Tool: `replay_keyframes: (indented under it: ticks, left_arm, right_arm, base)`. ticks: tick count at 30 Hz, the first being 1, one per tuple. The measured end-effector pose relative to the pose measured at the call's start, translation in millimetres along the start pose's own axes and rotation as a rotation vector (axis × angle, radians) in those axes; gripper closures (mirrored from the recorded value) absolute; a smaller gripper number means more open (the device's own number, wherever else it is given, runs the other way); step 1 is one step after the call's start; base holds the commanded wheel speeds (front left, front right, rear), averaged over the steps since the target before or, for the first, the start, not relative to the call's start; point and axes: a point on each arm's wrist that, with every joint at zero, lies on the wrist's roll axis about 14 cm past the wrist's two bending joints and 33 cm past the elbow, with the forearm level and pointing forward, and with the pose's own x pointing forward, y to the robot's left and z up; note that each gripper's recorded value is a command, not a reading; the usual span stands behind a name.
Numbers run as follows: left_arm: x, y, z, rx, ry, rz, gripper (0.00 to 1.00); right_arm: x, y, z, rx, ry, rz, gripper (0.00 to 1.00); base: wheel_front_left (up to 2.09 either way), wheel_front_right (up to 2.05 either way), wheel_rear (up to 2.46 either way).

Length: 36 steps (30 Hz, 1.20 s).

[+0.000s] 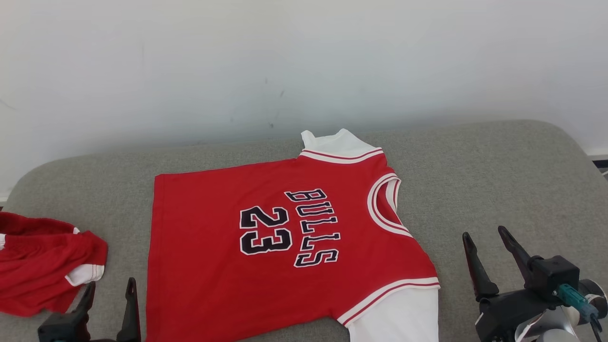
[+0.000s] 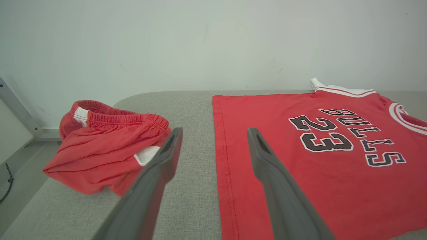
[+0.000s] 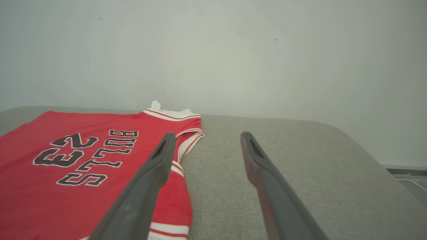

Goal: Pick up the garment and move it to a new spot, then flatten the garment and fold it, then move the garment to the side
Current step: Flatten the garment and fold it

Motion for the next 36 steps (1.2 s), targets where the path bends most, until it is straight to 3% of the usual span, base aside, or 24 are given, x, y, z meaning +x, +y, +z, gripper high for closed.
replay_keyframes:
  ticks: [19,30,36]
  left_arm:
    - [-9,-8,-21,0.034,0.12,-0.063,0.0]
    - [-29,-37,-52,0.066,0.279,-0.231,0.0]
    - [-39,-38,-75,0.057,0.392,-0.256,0.0]
  right_arm:
    - [-2,9,-20,0.023,0.104,0.036,0.0]
    - [-26,27,-67,0.083,0.341,0.114,0.0]
    - [-38,38,-92,0.111,0.476,0.156,0.0]
  base:
    - [0.0,0.0,0.0]
    - [0.0,0.0,0.0]
    - [0.0,0.0,0.0]
